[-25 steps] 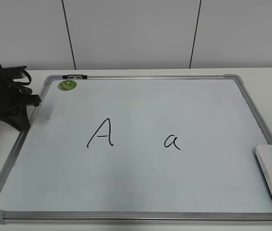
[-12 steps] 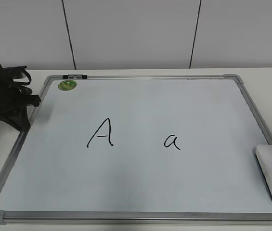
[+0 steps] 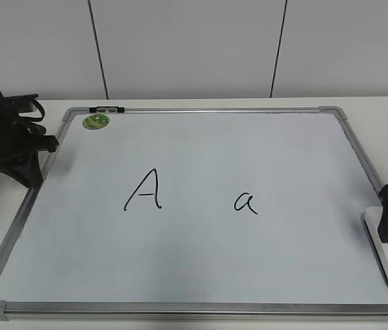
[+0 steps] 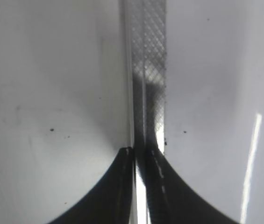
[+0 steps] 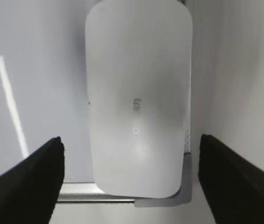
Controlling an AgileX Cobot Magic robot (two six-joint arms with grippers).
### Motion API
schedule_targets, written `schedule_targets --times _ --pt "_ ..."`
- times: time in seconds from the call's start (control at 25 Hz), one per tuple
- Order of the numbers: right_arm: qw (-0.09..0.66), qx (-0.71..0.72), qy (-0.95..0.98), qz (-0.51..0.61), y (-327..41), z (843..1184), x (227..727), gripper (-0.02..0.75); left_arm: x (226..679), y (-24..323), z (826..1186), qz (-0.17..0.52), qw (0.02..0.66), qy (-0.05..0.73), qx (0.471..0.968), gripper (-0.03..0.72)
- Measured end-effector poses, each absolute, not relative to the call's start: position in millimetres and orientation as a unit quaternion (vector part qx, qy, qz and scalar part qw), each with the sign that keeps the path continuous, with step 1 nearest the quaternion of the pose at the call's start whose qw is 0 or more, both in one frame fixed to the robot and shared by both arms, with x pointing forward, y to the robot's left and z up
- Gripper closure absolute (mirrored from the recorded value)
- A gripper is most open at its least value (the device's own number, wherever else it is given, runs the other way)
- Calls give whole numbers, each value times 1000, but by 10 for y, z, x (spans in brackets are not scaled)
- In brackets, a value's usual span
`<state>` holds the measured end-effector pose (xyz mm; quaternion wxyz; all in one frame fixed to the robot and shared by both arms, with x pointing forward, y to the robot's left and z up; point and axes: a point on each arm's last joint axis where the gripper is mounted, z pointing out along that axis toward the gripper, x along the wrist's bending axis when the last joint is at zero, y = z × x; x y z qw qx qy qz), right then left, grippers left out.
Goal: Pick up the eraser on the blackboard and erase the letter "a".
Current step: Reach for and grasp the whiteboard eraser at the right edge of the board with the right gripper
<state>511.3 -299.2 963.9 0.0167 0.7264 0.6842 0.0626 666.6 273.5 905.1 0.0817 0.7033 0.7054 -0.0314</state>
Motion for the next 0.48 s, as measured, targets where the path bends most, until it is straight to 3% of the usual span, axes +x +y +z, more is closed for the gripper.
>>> schedule_targets --times 0.48 --pt "17 729 682 54 -3006 9356 5256 73 6666 2734 9051 -32 82 706 703 615"
